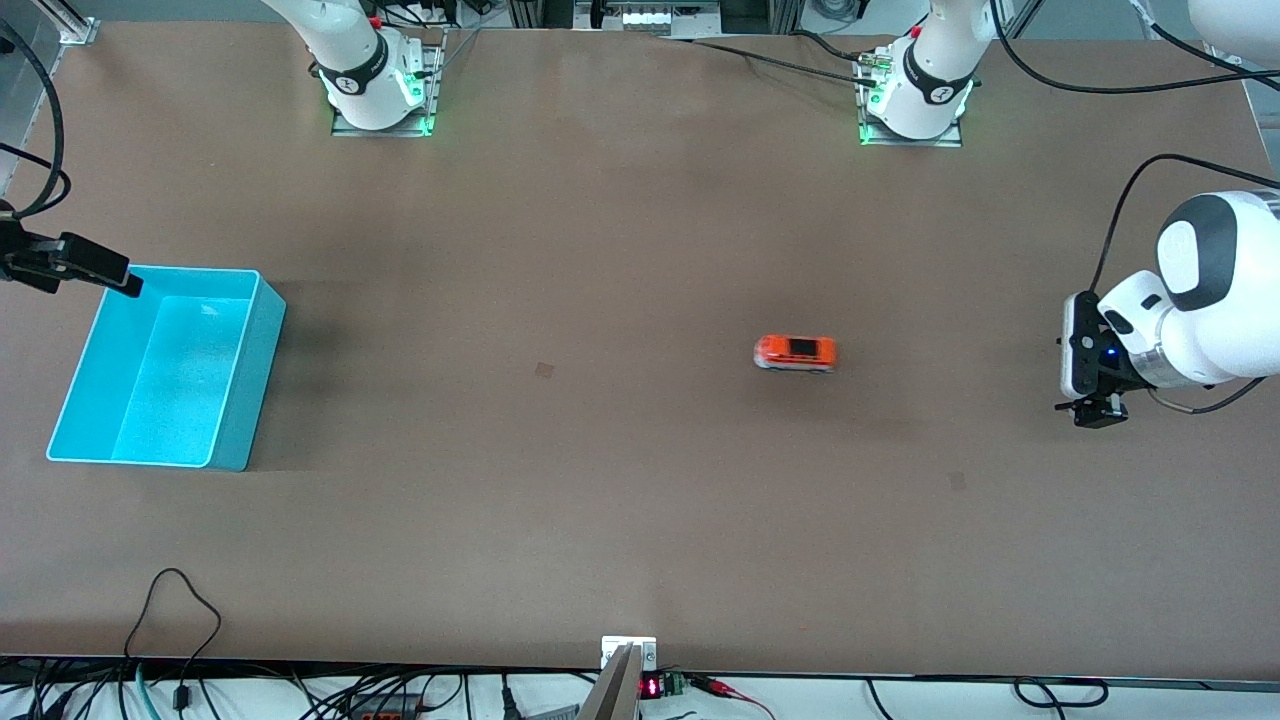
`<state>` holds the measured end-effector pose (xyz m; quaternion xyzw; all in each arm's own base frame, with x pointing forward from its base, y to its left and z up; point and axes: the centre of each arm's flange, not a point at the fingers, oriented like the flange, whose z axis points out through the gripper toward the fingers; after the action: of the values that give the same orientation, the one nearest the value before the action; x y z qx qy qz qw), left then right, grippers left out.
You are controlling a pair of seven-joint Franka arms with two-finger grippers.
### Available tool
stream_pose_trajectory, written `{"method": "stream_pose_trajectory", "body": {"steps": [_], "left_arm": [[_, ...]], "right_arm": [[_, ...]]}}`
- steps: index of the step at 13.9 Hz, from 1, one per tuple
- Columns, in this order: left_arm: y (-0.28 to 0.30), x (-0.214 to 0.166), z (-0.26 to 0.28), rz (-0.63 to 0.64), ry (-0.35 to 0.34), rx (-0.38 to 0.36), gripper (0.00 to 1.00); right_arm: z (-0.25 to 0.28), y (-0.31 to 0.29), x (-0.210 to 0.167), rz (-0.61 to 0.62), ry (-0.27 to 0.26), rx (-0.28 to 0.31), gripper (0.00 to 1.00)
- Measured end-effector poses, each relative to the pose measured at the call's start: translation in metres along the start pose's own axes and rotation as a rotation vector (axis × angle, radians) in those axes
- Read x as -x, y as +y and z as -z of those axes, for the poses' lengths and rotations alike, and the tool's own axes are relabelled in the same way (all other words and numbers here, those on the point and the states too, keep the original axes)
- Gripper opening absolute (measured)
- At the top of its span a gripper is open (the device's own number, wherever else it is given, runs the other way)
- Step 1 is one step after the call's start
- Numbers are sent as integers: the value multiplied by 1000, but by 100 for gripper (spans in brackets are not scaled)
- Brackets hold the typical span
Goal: Wind up bus and store in blue box
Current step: 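Raise the left gripper while the bus rolls toward the cyan box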
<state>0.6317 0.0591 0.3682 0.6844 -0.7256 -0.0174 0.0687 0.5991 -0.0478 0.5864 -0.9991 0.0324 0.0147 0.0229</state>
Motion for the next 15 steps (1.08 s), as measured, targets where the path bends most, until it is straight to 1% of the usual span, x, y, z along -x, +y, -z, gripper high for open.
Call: {"method": "stream_pose_trajectory", "body": {"steps": [2,6,10,13,15], "left_arm": [[-4,-8,5,72,14,-12,100],[-15,-37,30,223,13,-50,100],[-19,-39,51,471,22,-69,100],[-22,-38,67,638,35,-98,100],[-24,-36,78,748,47,-119,100]], "right_arm": [[0,0,0,0,1,0,100],[0,0,0,0,1,-1,100],[-4,-1,-2,2,-5,0,100],[-13,-6,-6,9,-19,2,100],[-24,-6,-10,9,-41,4,100]]}}
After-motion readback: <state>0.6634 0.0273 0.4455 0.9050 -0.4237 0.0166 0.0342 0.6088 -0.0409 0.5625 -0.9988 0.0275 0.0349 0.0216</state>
